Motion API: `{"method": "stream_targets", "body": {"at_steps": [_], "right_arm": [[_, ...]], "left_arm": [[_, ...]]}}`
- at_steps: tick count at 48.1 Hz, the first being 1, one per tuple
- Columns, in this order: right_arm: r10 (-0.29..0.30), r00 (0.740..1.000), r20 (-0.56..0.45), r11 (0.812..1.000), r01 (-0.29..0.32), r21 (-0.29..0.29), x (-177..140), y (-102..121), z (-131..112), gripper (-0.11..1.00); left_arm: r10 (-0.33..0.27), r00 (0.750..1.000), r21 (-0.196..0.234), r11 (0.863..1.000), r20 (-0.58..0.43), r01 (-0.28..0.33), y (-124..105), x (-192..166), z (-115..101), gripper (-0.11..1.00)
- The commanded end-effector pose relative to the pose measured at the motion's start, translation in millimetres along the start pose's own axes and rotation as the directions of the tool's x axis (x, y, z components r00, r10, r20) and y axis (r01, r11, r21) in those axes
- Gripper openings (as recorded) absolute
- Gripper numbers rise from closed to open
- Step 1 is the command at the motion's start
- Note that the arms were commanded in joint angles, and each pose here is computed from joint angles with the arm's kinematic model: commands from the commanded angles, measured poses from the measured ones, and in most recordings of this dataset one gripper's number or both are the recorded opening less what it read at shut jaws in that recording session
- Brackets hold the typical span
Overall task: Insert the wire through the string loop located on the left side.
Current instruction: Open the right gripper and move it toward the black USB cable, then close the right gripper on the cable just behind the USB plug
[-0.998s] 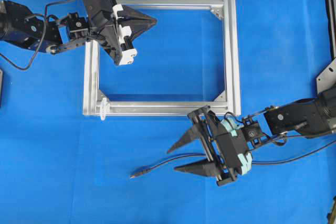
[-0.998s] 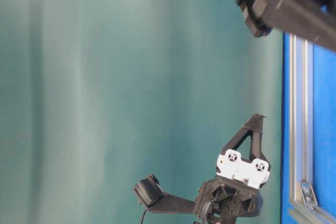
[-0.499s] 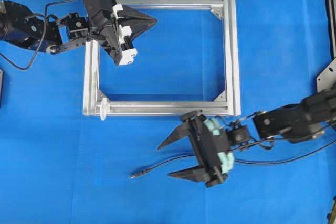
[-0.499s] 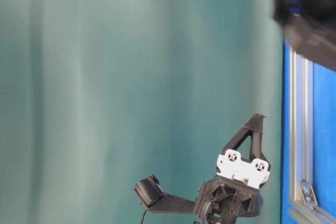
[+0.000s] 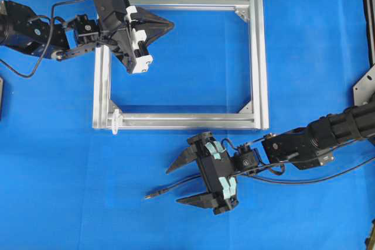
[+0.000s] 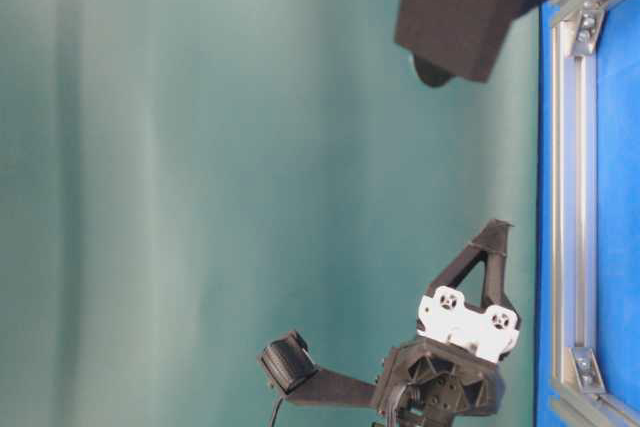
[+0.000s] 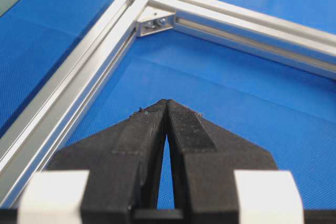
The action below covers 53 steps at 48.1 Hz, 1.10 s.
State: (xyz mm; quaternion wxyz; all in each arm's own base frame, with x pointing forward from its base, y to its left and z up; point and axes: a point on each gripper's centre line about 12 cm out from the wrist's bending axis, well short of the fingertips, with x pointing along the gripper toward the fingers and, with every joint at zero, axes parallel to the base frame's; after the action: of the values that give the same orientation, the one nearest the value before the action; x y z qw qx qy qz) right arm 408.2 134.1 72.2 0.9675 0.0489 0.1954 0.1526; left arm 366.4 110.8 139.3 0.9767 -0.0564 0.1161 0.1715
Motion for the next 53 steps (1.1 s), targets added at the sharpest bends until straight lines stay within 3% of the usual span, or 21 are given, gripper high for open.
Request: {"method": "stream_targets", "body": {"at_steps": [1,7,16,21,37,53], "right_arm": [[0.001,1.0,0.022,1.0,-0.001,0.007,-0.4,2.6,9.1,0.8],[0.0,1.0,0.016,1.0,0.0,0.006,-0.6,2.4,8.1,0.68],[-0.01,1.0,-0.003,1.0,0.01,0.008,-1.3,-0.7,5.5,0.16],[-0.011,1.0,-0.003,1.0,0.011,0.007,-1.3,-1.4,5.6,0.0],[-0.01,1.0,0.011,1.0,0.01,0.007,-2.9,-1.1,11.4,0.0],[-0.016,1.0,0.026,1.0,0.016,-0.001,-27.3,4.8,56.3,0.0]], "left_arm": [[-0.006,0.999,-0.001,1.0,0.033,0.006,-1.7,-2.1,11.4,0.0],[-0.006,1.0,0.0,1.0,0.03,0.006,-1.6,-2.6,10.4,0.0],[-0.006,1.0,0.0,1.0,0.027,0.006,-1.3,-5.1,9.4,0.0],[-0.006,1.0,0.0,1.0,0.026,0.006,-1.2,-5.8,8.9,0.0],[-0.005,1.0,0.0,1.0,0.021,0.005,-1.0,-6.7,7.3,0.0],[-0.005,1.0,-0.011,1.0,0.024,0.006,-1.2,-6.1,8.4,0.0]]}}
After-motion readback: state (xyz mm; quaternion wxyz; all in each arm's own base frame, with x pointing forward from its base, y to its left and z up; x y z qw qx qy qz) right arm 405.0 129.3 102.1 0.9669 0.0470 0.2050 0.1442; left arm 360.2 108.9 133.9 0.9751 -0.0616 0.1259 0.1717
